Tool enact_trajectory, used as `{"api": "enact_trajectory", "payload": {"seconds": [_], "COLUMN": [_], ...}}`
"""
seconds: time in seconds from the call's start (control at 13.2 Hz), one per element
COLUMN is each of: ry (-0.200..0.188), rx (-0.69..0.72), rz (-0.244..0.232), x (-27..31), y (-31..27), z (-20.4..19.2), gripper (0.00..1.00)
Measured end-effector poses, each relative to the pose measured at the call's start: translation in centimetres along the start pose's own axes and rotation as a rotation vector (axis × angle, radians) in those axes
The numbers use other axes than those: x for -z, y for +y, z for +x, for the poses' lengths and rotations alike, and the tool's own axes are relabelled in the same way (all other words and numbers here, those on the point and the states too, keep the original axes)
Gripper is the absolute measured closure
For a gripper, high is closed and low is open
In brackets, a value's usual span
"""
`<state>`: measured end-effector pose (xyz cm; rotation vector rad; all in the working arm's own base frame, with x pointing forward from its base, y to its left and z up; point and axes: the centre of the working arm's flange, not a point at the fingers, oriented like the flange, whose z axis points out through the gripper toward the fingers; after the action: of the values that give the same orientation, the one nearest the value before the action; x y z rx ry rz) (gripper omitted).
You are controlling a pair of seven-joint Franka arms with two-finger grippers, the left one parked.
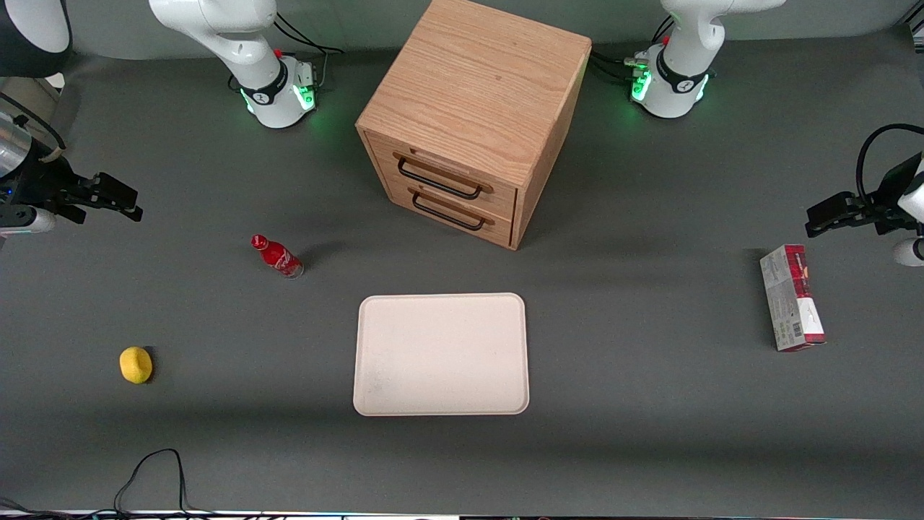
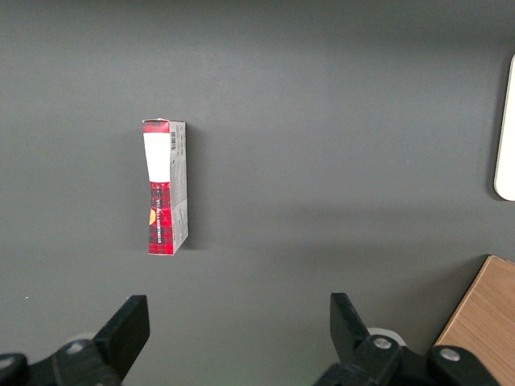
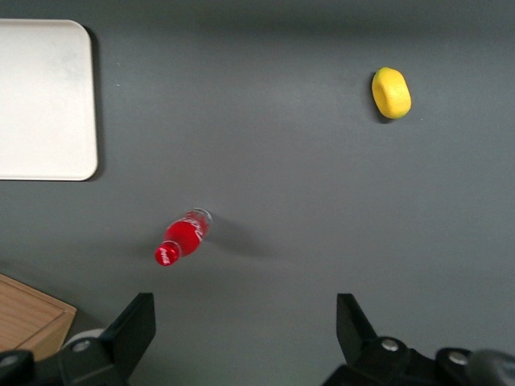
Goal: Open upper drawer
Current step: 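Move the right gripper toward the upper drawer's black handle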
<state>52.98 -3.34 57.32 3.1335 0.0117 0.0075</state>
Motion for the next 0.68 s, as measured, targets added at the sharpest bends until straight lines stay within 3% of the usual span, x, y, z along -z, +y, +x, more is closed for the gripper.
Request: {"api": "enact_trajectory", "payload": {"seconds": [0.38, 0.68], "ry": [0.003, 0.004], "rx": [0.056, 0.306], "rz": [-0.012, 0.016], "x": [-0.2, 2.3], "y": [-2.1, -15.8], "z": [1.9, 4.7], "gripper": [0.0, 0.0]}}
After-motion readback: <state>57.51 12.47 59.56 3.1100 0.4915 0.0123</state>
